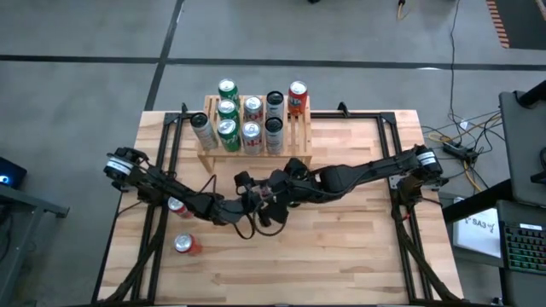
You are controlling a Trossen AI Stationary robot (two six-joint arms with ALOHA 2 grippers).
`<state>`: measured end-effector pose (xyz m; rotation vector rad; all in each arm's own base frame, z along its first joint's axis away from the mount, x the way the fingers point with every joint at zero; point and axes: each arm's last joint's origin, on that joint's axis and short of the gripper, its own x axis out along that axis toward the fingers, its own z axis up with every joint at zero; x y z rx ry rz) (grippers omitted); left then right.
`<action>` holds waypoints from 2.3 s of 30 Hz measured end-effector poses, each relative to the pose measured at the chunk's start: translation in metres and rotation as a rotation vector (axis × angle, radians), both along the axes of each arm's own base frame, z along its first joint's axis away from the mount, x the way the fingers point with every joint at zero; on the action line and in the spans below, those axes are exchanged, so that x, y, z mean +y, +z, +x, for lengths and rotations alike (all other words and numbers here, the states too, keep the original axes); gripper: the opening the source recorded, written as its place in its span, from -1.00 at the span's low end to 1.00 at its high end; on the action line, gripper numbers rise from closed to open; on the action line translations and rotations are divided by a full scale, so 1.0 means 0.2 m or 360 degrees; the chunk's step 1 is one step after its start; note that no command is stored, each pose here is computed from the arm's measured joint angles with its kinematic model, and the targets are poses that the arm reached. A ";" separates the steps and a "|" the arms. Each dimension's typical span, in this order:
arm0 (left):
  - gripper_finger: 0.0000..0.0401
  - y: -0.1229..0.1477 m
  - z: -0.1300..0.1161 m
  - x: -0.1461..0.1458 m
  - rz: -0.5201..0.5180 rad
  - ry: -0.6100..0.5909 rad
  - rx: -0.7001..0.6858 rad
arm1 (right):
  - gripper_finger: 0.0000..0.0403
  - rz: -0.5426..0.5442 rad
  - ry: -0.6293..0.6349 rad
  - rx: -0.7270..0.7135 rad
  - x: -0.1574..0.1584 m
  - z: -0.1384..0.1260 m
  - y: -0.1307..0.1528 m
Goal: Place canned beverage on shelf
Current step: Put the white soda can on the shelf
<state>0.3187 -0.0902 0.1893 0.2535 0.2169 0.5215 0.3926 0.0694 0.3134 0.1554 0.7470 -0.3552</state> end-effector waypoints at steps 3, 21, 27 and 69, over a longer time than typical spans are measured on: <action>0.45 0.05 -0.03 0.01 -0.0004 0.0003 -0.0052 | 0.96 -0.0024 0.0044 -0.0054 0.01 -0.02 0.08; 0.45 0.32 -0.46 0.14 -0.0008 -0.0044 -0.0782 | 0.98 -0.0557 -0.0166 -0.0340 0.17 -0.31 0.35; 0.45 0.33 -0.42 0.13 0.0014 -0.0048 -0.0767 | 0.99 -0.0574 -0.0130 -0.0478 0.20 -0.25 0.27; 0.45 0.33 -0.15 0.02 0.0148 0.0074 -0.0596 | 0.99 -0.0651 -0.0038 -0.1034 0.06 -0.04 0.04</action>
